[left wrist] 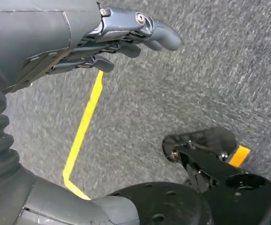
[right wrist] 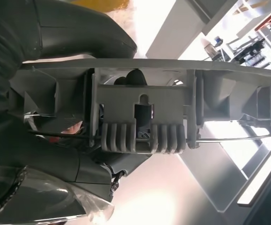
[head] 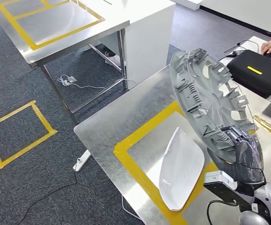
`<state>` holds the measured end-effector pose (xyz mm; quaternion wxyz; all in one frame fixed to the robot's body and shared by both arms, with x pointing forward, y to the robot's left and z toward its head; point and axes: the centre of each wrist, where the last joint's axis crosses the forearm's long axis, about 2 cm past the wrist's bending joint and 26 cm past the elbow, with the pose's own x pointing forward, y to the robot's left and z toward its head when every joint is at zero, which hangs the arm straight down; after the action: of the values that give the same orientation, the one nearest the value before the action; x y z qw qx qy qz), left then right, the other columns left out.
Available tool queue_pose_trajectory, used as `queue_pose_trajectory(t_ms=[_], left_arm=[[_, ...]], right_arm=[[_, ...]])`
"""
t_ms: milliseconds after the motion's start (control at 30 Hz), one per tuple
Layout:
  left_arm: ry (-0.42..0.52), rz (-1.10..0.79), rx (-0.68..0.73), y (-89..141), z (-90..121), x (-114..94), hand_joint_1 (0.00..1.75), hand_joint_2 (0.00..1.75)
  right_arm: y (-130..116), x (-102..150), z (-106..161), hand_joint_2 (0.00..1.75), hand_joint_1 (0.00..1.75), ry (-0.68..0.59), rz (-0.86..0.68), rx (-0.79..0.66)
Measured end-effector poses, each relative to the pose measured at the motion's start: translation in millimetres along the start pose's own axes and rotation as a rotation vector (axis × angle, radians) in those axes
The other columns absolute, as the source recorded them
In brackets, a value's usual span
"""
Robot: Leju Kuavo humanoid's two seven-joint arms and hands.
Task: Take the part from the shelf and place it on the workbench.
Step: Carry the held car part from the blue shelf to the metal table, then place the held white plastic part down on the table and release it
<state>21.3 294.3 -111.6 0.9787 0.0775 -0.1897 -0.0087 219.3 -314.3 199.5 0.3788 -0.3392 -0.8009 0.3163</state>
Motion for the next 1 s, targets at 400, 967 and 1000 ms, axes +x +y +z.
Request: queue_pose_trajectory(t_ms=[400, 967, 1000], left_arm=[[-0.002, 0.004, -0.008, -3.3, 0.3, 0.6, 0.0, 1.75], [-0.007, 0.006, -0.007, -1.3, 0.3, -0.6, 0.0, 1.75], [-0.007, 0.006, -0.006, -0.5, 0.2, -0.8, 0.0, 1.75]], right_arm=[[-0.9, 1.3, 0.3, 1.75, 1.75, -0.003, -0.002, -0.004], [-1.1, 3.4, -0.3, 1.75, 1.75, -0.013, -0.001, -0.011], [-1.0, 3.6, -0.3, 1.75, 1.75, -0.013, -0.001, -0.011]])
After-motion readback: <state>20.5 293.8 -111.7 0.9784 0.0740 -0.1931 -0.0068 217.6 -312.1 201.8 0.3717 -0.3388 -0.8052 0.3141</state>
